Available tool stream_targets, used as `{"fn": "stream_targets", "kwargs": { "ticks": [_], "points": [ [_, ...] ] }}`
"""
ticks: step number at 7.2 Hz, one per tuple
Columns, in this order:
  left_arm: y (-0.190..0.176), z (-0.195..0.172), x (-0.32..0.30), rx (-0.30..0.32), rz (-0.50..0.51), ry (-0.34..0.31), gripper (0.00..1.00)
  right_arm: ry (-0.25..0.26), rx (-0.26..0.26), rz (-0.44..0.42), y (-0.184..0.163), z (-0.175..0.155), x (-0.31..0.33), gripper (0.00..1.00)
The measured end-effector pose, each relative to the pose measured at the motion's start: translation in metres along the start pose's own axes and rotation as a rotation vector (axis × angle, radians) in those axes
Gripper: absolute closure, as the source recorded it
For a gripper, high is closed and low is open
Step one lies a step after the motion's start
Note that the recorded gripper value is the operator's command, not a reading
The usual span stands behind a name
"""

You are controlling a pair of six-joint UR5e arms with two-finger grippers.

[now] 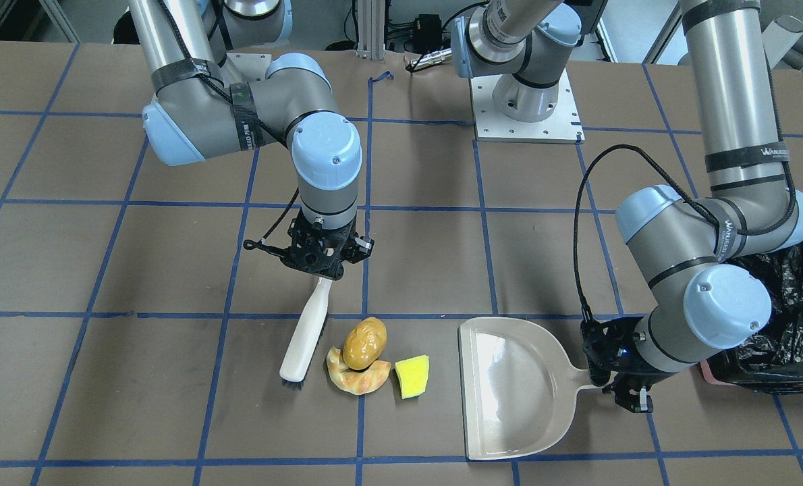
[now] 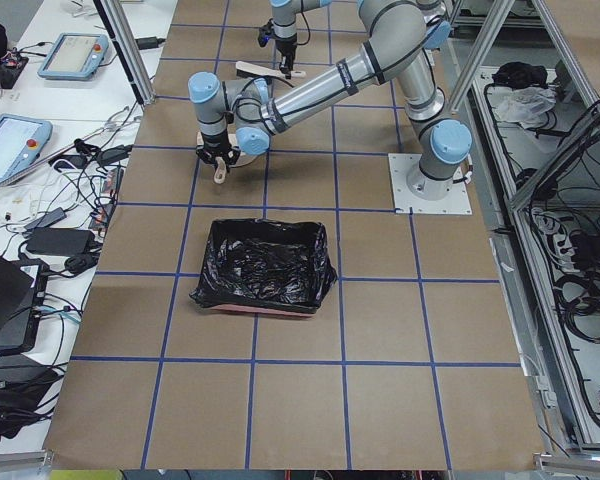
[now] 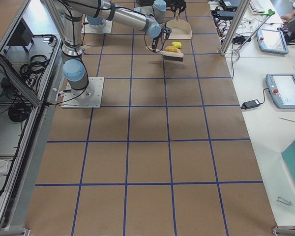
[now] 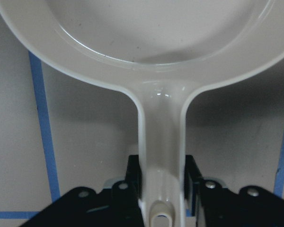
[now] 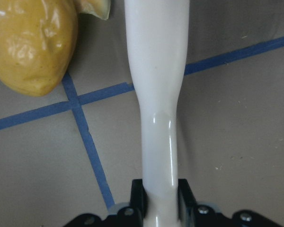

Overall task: Sweep and dump trash into bin
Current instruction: 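Sweep the food and sponge with the brush toward the dustpan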

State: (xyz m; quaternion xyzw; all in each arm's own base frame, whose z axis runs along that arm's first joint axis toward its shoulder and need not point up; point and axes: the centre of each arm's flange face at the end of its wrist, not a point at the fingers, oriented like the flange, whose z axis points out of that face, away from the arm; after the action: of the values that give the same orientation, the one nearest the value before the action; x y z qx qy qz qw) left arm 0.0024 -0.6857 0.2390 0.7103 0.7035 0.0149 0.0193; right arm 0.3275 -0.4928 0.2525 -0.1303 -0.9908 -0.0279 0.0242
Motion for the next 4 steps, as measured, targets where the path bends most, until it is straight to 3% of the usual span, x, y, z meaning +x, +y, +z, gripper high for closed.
{"fn": "stream_targets", "kwargs": {
  "ticks": [2,4],
  "points": [
    [-0.0005,0.0021,-0.0002,-0.002,0.0,0.004,1.0,-0.04,-0.033,-0.007,0.0019,0.0017,-0.0063,1.0],
    [-0.0012,0.0042,0.0003,-0.046,-0.009,0.017,1.0,-0.044,-0.048,-0.017,0.0004,0.005,-0.0092,1.0]
  ]
}}
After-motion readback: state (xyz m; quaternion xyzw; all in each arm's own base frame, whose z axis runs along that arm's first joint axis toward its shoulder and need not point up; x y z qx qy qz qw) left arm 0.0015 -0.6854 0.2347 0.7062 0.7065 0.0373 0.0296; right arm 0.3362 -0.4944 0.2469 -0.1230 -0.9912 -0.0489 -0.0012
